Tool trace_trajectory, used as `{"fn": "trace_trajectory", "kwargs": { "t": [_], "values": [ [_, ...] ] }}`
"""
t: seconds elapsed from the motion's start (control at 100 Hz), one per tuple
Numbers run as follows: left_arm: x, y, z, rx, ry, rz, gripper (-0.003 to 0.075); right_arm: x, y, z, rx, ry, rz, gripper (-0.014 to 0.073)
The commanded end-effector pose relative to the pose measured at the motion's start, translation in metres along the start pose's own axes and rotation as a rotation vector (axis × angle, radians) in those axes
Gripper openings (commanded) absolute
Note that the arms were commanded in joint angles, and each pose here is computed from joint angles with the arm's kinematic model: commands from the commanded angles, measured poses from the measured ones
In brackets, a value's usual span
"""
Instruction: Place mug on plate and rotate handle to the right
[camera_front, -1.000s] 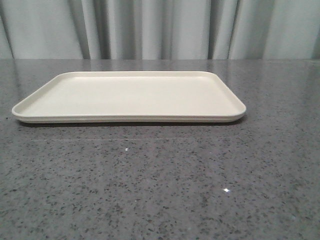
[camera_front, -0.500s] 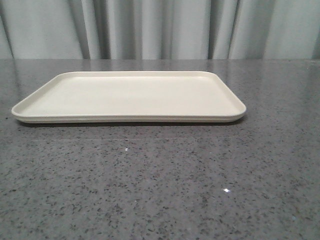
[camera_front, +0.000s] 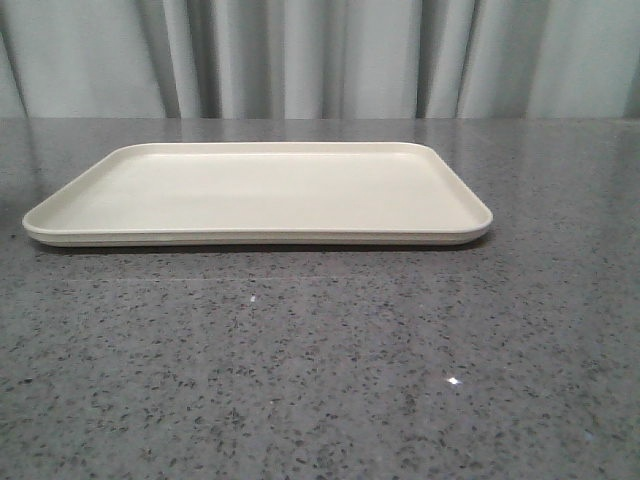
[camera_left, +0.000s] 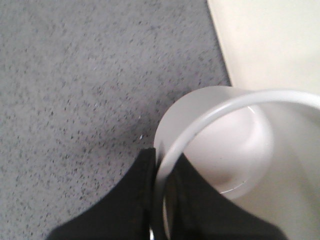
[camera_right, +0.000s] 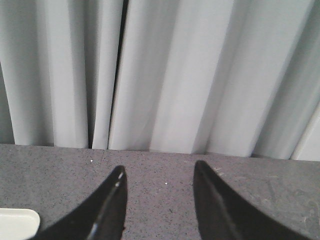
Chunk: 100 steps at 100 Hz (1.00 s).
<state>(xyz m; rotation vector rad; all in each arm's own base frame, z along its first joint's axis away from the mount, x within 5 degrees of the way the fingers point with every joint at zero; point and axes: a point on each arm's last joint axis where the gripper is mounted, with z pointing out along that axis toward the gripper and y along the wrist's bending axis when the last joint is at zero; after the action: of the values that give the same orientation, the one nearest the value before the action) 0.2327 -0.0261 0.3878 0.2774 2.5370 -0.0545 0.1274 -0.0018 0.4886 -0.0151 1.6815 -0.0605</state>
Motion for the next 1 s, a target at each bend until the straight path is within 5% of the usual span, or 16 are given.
{"fn": "trace_trajectory", "kwargs": {
  "t": [0.0, 0.55, 0.99],
  "values": [
    [-0.023, -0.015, -0.017, 0.045, -0.13, 0.041, -0.002, -0.015, -0.001, -0.005, 0.009, -0.1, -0.027, 0.0334],
    [-0.091, -0.115, 0.034, 0.235, -0.057, 0.307, -0.002, -0.015, -0.001, -0.005, 0.01, -0.099, -0.028, 0.0334],
    [-0.095, -0.147, 0.087, 0.275, 0.03, 0.362, -0.002, -0.014, -0.001, -0.005, 0.01, -0.091, -0.028, 0.0334]
  ]
}}
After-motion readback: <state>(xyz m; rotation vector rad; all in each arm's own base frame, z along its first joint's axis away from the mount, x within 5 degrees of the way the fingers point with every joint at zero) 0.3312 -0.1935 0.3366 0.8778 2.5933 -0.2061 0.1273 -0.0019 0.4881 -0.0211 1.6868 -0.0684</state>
